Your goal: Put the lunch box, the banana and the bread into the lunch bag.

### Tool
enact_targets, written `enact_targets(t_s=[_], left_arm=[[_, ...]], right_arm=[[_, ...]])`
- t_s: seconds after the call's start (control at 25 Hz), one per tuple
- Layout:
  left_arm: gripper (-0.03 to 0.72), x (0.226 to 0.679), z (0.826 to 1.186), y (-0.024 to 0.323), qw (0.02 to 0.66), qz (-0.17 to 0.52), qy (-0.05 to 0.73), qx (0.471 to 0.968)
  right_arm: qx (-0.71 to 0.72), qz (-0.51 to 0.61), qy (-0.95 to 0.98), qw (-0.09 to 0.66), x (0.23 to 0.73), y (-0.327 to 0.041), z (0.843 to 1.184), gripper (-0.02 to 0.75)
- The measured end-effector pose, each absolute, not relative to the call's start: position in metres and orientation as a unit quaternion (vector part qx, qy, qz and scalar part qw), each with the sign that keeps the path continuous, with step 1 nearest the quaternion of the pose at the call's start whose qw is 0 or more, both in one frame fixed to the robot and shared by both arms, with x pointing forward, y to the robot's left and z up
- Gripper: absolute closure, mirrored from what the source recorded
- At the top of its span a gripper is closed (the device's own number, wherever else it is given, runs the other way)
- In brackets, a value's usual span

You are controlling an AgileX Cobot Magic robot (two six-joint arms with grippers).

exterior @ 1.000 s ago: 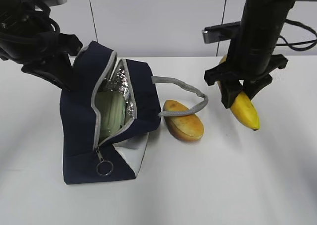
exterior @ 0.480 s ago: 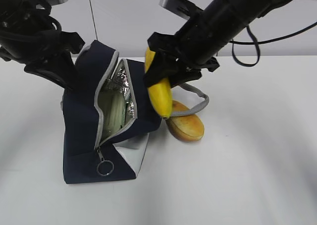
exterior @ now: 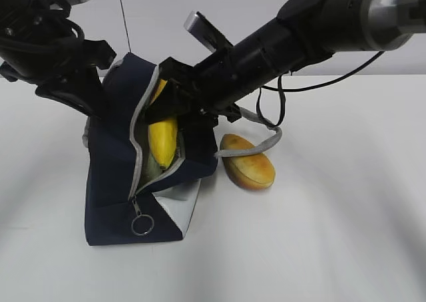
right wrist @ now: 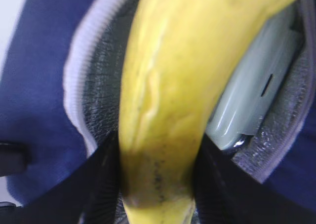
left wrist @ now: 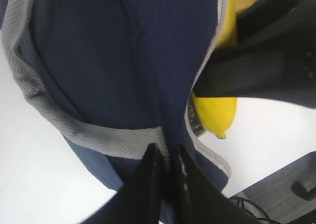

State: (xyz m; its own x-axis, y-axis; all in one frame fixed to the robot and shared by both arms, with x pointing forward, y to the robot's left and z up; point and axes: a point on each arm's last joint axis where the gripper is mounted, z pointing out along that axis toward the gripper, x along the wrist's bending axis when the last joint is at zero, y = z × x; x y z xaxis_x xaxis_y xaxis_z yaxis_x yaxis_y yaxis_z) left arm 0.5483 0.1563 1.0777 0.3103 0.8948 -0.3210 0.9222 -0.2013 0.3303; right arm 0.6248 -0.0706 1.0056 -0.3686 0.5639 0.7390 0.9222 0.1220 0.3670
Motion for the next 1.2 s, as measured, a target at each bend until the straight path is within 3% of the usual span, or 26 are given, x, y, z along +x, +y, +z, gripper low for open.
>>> enact_targets(t_s=[0.4, 1.0, 1.2], left_arm=[[0.674, 0.549, 1.078, 0.156, 0.239, -0.028, 0.588, 0.773], [0.674, 0.549, 1.078, 0.156, 0.24, -0.029, 0.589, 0.772], [0.673, 0.549, 1.078, 0.156, 0.24, -0.029, 0.589, 0.771]], right_arm=[[-0.49, -0.388, -0.744, 0.237, 0.616, -0.041, 0.97, 0.416], [-0.494, -0.428, -0.734, 0.182, 0.626, -0.033, 0.976, 0.416], [-0.49, -0.43, -0.731, 0.202, 0.626, -0.029, 0.976, 0.416]])
